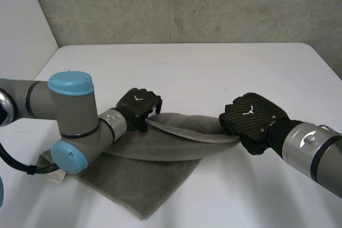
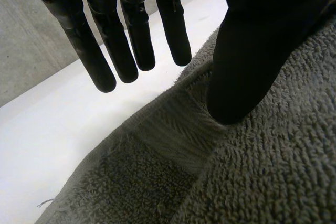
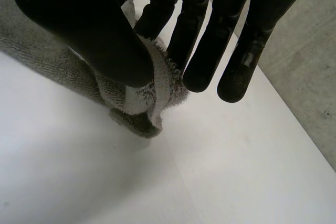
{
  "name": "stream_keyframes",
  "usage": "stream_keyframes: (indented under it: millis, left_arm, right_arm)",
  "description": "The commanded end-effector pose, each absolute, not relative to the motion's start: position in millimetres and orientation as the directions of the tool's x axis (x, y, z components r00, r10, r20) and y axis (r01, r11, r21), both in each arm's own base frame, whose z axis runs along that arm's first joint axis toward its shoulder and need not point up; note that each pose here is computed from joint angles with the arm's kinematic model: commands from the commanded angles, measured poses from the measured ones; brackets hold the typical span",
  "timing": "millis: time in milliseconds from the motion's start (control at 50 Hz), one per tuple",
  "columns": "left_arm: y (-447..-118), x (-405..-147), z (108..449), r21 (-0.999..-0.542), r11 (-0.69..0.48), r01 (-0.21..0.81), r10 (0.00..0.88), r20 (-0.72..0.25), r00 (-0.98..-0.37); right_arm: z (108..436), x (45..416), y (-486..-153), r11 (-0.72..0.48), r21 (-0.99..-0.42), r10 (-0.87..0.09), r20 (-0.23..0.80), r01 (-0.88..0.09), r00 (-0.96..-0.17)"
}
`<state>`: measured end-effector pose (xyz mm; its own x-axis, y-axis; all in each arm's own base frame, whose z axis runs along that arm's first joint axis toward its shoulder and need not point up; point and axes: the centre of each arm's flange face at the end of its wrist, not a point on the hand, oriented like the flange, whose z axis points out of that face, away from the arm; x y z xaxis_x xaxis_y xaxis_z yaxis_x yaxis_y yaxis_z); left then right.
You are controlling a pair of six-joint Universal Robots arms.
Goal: Fold the towel.
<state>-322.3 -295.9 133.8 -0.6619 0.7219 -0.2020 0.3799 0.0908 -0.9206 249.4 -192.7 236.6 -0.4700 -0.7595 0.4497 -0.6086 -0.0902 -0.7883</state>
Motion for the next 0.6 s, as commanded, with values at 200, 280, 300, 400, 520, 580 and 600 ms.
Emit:
stream_keyframes:
  millis: [200, 280, 300, 400, 520, 580, 600]
  left_arm:
    - [-298.7, -315.4, 118.8, -0.901, 0.139, 0.41, 0.686, -0.212, -0.696]
    - [-301.3, -316.5, 120.7, -0.906, 0.127, 0.405, 0.682, -0.217, -0.699]
    - [-302.6, -317.2, 122.1, -0.908, 0.119, 0.401, 0.68, -0.219, -0.7]
    - [-315.7, -322.0, 136.3, -0.928, 0.055, 0.369, 0.651, -0.247, -0.718]
    - [-339.3, -329.7, 166.7, -0.947, -0.062, 0.314, 0.58, -0.29, -0.761]
    - [-359.1, -336.1, 204.3, -0.95, -0.185, 0.253, 0.512, -0.313, -0.8]
    - [-369.7, -339.5, 234.0, -0.939, -0.273, 0.207, 0.461, -0.316, -0.829]
  right_arm:
    - [221.0, 253.3, -211.0, -0.055, -0.785, -0.761, 0.433, -0.617, -0.484]
    - [219.3, 256.3, -215.3, -0.044, -0.793, -0.764, 0.419, -0.607, -0.492]
    - [219.3, 256.4, -215.3, -0.044, -0.793, -0.763, 0.419, -0.607, -0.492]
    - [220.0, 261.4, -225.1, -0.051, -0.807, -0.755, 0.417, -0.589, -0.506]
    - [234.6, 271.5, -259.9, -0.105, -0.849, -0.676, 0.443, -0.517, -0.589]
    - [253.1, 277.6, -288.3, -0.178, -0.87, -0.58, 0.471, -0.461, -0.665]
    - [267.6, 280.2, -302.1, -0.229, -0.877, -0.519, 0.477, -0.422, -0.71]
